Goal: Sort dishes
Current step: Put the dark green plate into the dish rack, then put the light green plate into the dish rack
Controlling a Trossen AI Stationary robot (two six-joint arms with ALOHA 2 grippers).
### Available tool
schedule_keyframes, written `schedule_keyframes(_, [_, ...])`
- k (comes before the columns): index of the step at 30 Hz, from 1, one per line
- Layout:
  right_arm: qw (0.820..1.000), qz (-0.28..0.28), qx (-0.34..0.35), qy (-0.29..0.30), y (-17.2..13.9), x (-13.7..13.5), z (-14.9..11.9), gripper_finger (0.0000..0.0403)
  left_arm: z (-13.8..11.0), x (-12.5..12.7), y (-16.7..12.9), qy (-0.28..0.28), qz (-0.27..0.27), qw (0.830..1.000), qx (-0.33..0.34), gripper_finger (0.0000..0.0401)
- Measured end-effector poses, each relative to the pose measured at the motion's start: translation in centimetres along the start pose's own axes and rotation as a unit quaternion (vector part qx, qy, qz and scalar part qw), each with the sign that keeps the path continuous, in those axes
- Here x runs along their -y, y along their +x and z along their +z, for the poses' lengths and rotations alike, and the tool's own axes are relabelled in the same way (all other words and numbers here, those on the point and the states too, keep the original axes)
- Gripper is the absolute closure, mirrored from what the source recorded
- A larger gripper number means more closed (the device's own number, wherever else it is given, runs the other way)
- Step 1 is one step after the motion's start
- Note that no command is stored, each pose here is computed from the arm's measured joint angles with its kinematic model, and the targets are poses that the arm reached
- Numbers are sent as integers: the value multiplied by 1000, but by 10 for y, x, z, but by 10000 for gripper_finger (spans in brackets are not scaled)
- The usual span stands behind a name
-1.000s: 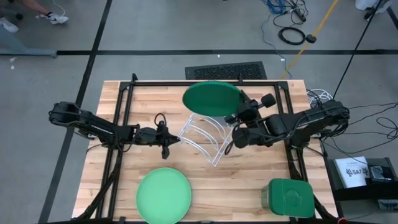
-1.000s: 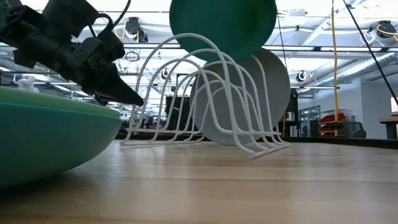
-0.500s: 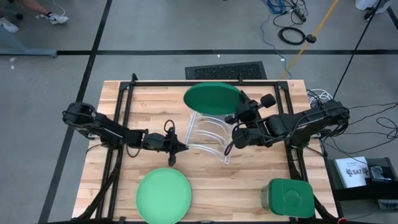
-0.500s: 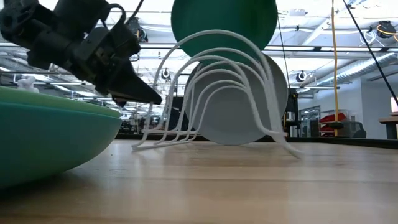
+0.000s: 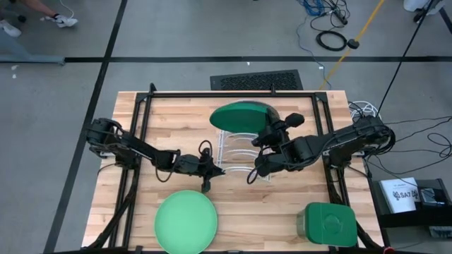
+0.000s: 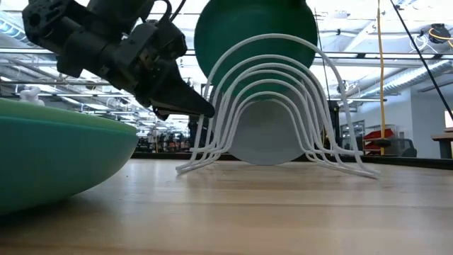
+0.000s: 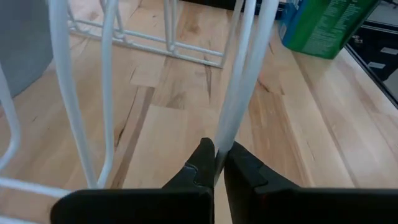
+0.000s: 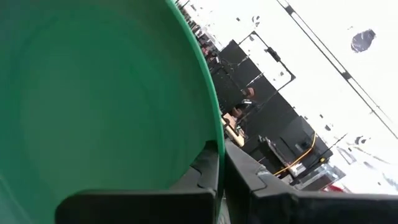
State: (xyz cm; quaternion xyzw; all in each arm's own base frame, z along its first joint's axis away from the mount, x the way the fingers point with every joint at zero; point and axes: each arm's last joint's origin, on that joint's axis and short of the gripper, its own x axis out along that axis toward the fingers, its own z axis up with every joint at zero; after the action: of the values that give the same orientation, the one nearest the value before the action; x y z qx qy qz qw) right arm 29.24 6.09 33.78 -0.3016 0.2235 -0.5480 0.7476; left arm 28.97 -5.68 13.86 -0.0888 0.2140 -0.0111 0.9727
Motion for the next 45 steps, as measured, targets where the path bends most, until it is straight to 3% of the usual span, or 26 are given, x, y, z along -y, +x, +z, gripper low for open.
schedule_keyframes(12, [992, 47, -38, -111, 5, -40, -22, 402, 4, -1, 4, 20, 4, 1000, 4, 386])
schedule_keyframes(20, [977, 83, -91, -172, 12, -69, -38, 397, 4, -1, 4, 36, 4, 999, 4, 378])
schedule_keyframes(31, [968, 94, -122, -200, 12, -68, -47, 266, 6, -2, 3, 8, 21, 1000, 8, 243])
schedule_keyframes(37, [960, 94, -113, -237, 5, -64, -48, 212, 18, 0, -7, -2, 17, 1000, 25, 234])
schedule_keyframes(45, [952, 95, -80, -279, -13, -60, -50, 202, 36, 0, -41, 16, 38, 999, 1, 235])
